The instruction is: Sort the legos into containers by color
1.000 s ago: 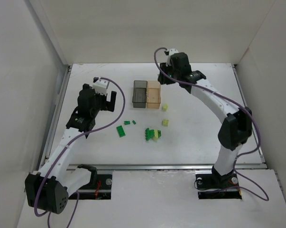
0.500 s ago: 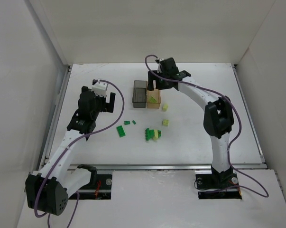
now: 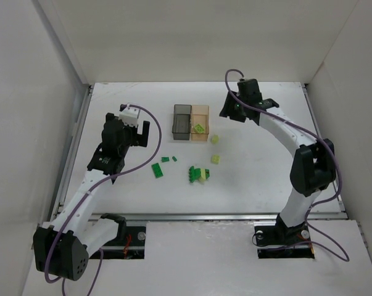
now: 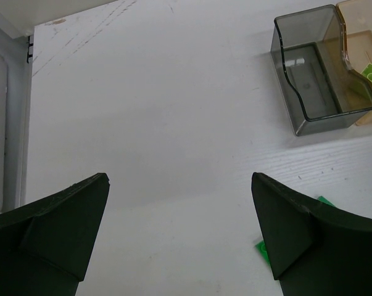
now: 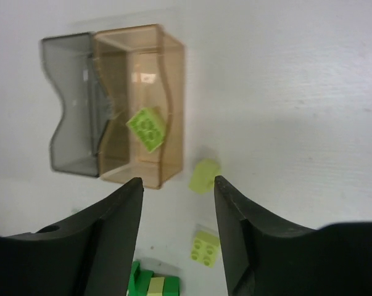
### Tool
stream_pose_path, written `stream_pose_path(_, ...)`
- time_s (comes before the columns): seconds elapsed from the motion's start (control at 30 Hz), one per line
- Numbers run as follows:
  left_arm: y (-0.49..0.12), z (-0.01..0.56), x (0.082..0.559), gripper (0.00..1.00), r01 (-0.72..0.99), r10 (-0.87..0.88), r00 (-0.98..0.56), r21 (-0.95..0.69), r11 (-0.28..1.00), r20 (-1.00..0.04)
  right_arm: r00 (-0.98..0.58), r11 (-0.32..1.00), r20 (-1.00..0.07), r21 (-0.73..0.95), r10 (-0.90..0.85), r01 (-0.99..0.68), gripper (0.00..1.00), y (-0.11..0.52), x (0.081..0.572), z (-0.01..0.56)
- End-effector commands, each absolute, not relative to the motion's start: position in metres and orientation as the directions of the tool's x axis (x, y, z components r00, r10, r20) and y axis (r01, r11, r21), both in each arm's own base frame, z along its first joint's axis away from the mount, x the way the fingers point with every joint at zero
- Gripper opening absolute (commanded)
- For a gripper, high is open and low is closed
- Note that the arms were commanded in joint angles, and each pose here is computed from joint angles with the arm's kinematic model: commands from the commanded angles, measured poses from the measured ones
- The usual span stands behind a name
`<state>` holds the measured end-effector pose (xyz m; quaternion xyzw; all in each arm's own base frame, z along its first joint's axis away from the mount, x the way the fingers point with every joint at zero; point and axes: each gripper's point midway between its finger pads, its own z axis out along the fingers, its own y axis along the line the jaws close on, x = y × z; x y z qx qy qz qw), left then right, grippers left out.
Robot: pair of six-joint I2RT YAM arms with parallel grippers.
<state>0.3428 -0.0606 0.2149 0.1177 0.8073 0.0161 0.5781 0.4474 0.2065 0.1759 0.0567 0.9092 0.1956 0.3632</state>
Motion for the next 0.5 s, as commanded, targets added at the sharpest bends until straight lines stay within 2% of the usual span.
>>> stream_pose_path(0.0, -0.061, 0.227, 0.345, 1.0, 0.149, 0.173, -0.252, 0.139, 0.979, -0.952, -0.722, 0.888, -0.575, 0.444, 0.385, 0.12, 0.57, 0.193, 0.451, 0.153)
stream_pose_path(0.2, -0.064, 0.229, 0.346, 1.0, 0.155, 0.162, -0.244, 0.126, 0.98, -0.956, -0.769, 0.872, -0.463, 0.423, 0.44, 0.244, 0.61, 0.202, 0.443, 0.1)
stream_pose_path(0.47, -0.063, 0.23, 0.343, 1.0, 0.154, 0.16, -0.237, 0.125, 0.98, -0.958, -0.799, 0.875, -0.42, 0.414, 0.43, 0.253, 0.59, 0.208, 0.436, 0.07)
